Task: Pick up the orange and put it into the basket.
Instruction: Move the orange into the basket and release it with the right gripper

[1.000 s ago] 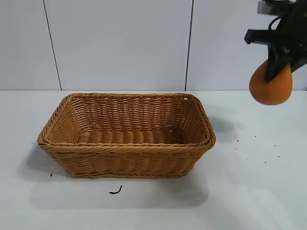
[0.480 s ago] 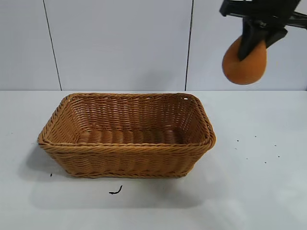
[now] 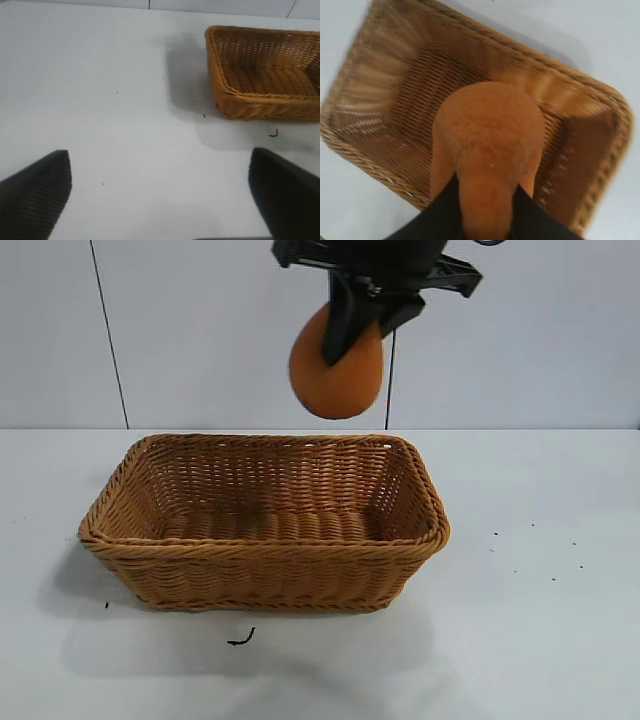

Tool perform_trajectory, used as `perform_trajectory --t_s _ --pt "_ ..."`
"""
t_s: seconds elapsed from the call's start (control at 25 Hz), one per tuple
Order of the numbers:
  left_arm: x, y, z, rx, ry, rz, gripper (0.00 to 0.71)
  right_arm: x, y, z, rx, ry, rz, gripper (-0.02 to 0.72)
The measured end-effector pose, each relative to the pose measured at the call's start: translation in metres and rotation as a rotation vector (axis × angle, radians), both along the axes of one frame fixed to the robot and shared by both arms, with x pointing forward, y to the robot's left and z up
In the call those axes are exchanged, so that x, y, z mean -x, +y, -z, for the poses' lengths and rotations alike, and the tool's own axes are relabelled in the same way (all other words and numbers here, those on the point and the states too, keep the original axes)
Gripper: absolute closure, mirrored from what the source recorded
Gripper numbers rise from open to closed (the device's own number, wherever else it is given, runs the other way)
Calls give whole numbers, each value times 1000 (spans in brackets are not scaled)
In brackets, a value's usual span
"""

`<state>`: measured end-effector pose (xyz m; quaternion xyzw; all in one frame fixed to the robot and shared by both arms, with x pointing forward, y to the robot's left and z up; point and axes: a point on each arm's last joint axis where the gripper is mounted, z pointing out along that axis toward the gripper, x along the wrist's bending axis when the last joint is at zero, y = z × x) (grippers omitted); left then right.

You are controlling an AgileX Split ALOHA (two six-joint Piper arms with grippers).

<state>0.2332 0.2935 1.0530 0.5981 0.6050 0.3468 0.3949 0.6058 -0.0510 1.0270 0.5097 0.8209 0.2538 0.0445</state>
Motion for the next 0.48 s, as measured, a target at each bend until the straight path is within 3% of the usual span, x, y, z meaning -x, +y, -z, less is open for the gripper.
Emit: perform_trajectory --t_s 0.24,0.48 --pt "0 0 0 0 0 0 18 -13 9 61 60 90 4 608" --pt "0 0 0 0 0 0 18 -18 16 93 37 137 29 608"
